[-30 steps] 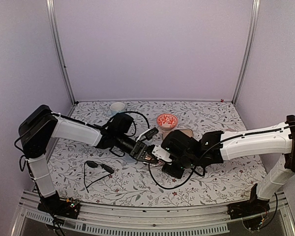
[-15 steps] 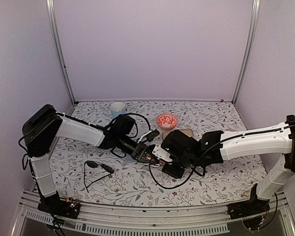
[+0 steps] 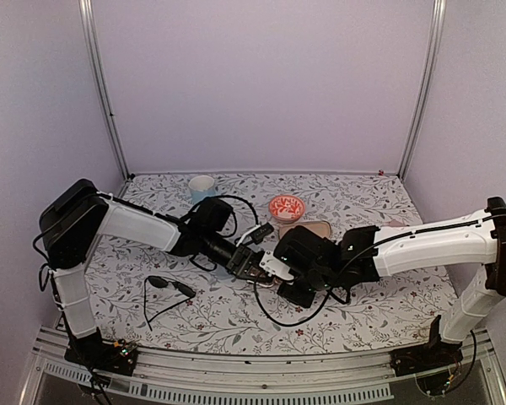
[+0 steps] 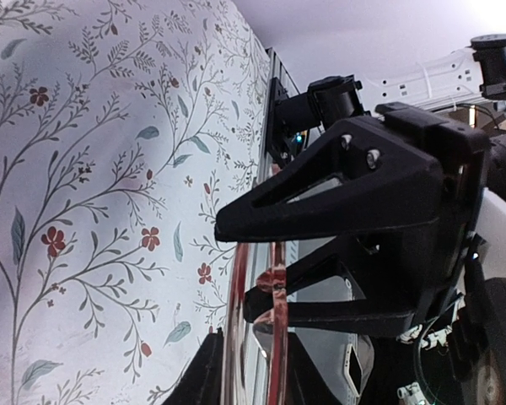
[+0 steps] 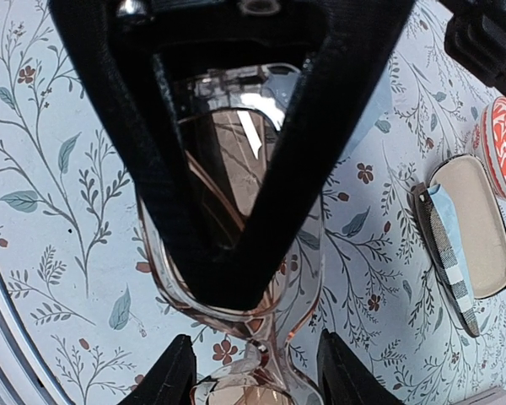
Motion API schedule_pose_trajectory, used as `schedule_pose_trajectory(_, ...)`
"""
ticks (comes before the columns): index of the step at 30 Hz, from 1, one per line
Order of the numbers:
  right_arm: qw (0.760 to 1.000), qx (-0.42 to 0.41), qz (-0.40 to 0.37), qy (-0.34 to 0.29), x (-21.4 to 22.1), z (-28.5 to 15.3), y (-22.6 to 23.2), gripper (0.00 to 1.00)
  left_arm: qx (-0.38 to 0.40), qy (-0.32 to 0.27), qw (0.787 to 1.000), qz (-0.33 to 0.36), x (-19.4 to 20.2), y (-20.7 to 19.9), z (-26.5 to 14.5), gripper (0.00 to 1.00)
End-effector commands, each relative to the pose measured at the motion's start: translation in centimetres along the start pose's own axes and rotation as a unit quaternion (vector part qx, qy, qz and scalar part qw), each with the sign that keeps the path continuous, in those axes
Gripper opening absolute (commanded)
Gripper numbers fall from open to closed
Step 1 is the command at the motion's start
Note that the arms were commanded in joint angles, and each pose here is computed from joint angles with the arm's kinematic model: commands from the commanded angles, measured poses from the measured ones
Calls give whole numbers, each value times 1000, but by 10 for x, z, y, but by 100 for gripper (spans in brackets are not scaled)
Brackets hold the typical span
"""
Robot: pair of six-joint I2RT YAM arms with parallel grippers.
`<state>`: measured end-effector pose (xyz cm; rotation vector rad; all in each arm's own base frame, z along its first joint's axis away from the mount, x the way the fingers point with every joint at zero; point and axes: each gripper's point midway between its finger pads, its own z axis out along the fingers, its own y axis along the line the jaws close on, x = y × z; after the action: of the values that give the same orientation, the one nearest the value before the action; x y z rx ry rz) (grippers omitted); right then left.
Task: Organize the sunglasses
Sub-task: Pass from the left arm to the right
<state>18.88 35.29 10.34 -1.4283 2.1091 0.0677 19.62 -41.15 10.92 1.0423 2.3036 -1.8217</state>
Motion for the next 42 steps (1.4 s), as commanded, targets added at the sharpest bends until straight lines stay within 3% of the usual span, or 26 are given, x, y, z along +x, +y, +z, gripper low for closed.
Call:
schedule_pose_trajectory(1,1000,25,3,0,-4,-2,-8,33,6,3,1000,-1,0,4,0,22)
schedule_pose_trajectory(18,999,46,-27,2,11,-4,-16,26,-4,-32,999,35,-9,-4,-18,58)
schedule_pose_trajectory(29,994,105,-28,-30,5,-11,-88,25,-68,-135,987,51,-36,0,-76,60)
schedule_pose_trajectory(42,978,175,-117,-10,12,13,-196,22,-115,-148,981,47,-33,8,-85,59)
